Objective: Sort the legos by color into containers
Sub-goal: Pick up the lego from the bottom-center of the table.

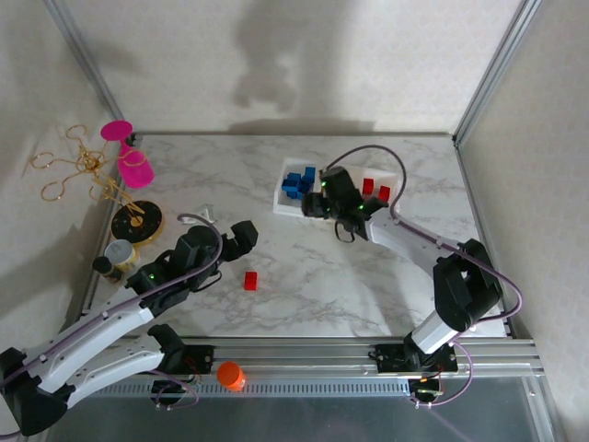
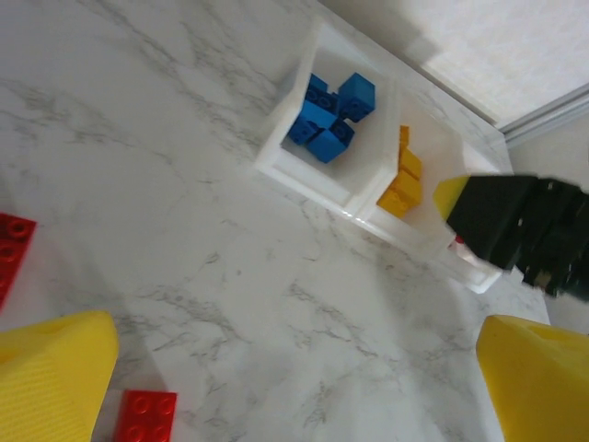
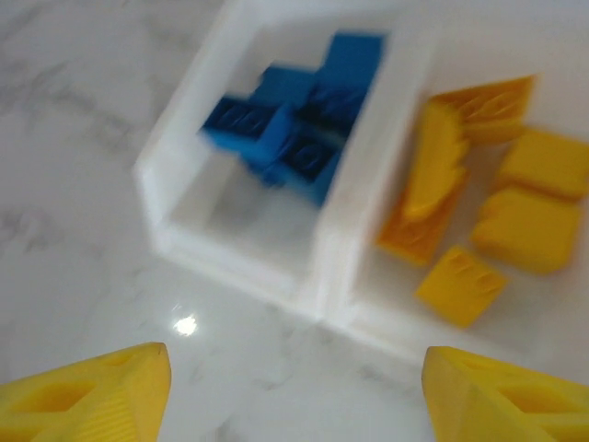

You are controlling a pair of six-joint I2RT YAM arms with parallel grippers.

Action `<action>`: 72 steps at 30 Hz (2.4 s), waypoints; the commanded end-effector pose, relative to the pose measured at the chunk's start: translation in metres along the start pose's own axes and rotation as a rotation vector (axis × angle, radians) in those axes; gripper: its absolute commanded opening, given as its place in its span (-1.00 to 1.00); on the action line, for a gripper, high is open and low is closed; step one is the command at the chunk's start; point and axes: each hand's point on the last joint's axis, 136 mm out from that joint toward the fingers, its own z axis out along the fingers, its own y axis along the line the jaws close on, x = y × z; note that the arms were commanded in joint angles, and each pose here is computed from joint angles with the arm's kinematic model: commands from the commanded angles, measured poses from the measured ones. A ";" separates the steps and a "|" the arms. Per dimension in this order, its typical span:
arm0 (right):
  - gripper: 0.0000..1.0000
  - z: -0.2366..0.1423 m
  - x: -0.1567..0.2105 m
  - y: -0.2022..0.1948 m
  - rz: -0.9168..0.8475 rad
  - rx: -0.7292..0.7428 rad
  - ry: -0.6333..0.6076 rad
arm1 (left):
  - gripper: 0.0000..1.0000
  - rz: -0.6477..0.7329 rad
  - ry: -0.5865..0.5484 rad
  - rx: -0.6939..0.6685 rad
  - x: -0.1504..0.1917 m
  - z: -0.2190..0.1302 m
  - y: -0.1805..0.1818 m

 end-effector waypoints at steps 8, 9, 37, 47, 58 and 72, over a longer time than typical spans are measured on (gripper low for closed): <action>0.62 -0.005 0.085 0.112 -0.249 -0.288 0.094 | 0.99 -0.052 -0.033 -0.163 0.007 -0.023 0.055; 0.63 -0.003 0.094 0.118 -0.261 -0.307 0.110 | 0.99 -0.060 -0.035 -0.162 0.007 -0.025 0.057; 0.57 0.048 0.182 0.148 -0.255 0.023 0.262 | 0.99 -0.134 -0.084 -0.172 0.005 -0.041 0.075; 0.16 0.042 0.187 0.150 -0.249 0.000 0.302 | 0.99 -0.148 -0.085 -0.156 0.005 -0.039 0.072; 0.33 0.044 0.192 0.167 -0.159 -0.039 0.333 | 0.99 -0.140 -0.094 -0.159 0.001 -0.041 0.070; 0.07 0.055 0.191 0.171 -0.136 -0.010 0.320 | 0.99 -0.140 -0.087 -0.155 0.004 -0.038 0.070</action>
